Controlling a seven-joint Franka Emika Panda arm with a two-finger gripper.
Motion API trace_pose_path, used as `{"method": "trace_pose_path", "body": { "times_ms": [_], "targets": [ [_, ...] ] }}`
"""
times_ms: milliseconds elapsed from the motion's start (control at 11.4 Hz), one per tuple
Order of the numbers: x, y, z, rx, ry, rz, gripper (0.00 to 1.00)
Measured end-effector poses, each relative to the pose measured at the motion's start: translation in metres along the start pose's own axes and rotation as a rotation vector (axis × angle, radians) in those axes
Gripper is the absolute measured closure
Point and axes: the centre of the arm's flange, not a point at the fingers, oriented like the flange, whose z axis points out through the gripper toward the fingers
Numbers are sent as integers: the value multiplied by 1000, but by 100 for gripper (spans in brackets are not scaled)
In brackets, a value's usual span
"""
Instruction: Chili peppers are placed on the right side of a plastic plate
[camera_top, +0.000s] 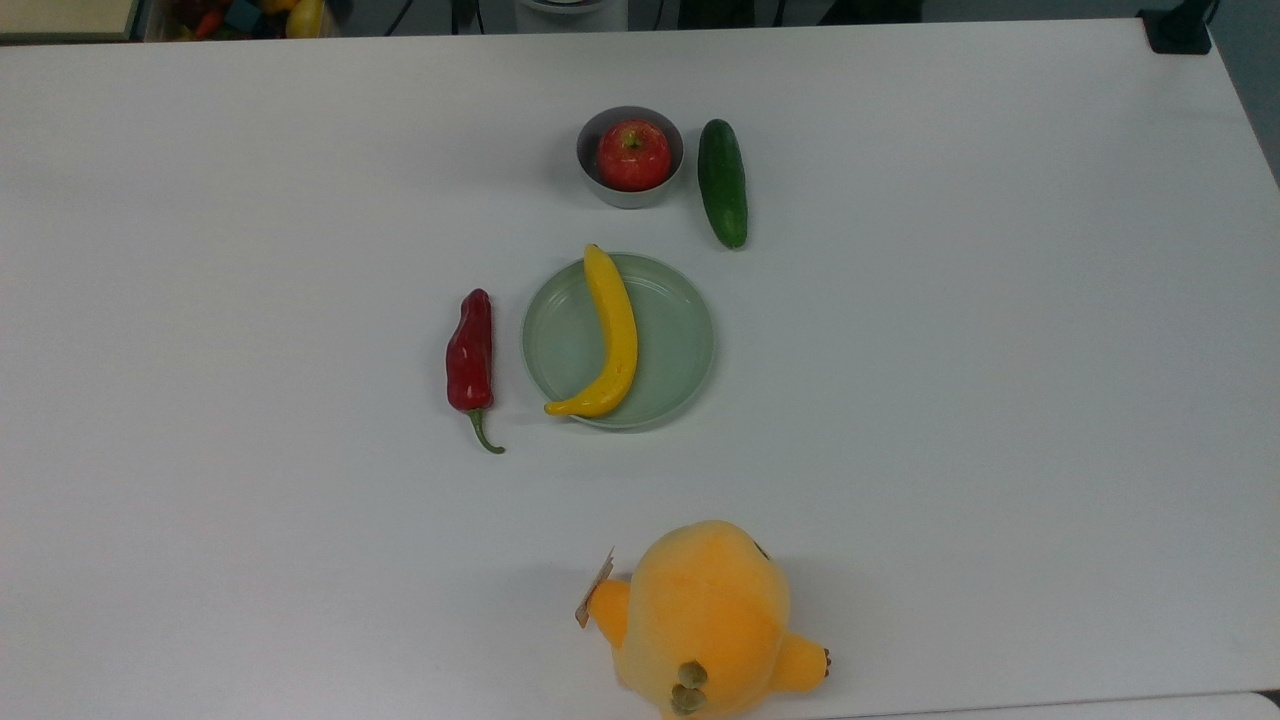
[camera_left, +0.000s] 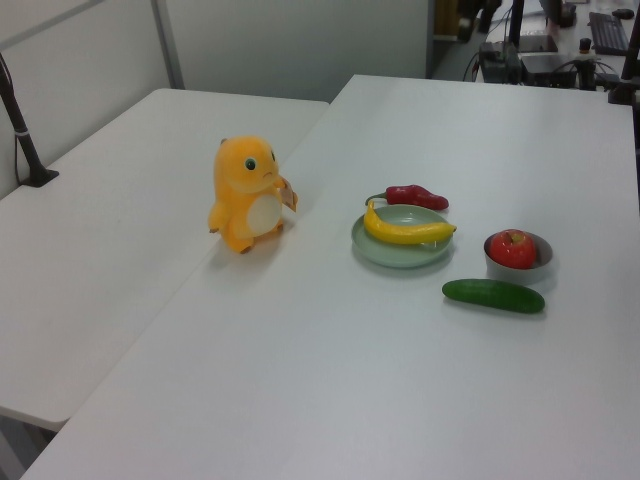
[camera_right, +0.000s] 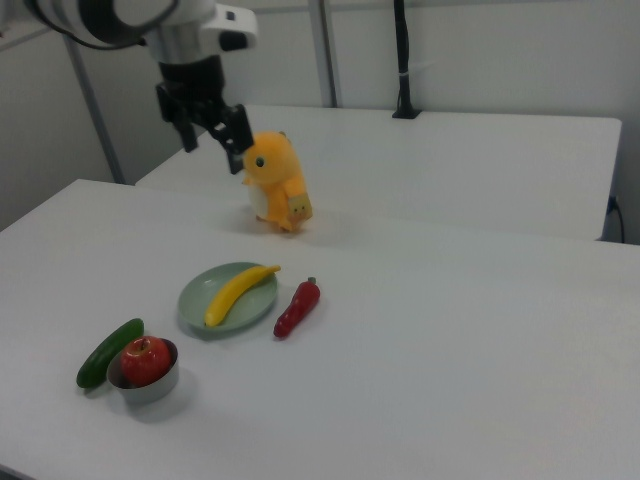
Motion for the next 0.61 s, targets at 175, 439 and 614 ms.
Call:
{"method": "trace_pose_path", "body": {
  "times_ms": [175, 439, 614],
  "targets": [
    [-27, -21, -24, 6, -38, 14, 0],
    [-48, -58, -21, 4, -96, -12, 0],
    [-54, -79, -2, -53, -121, -59, 0]
  ]
}}
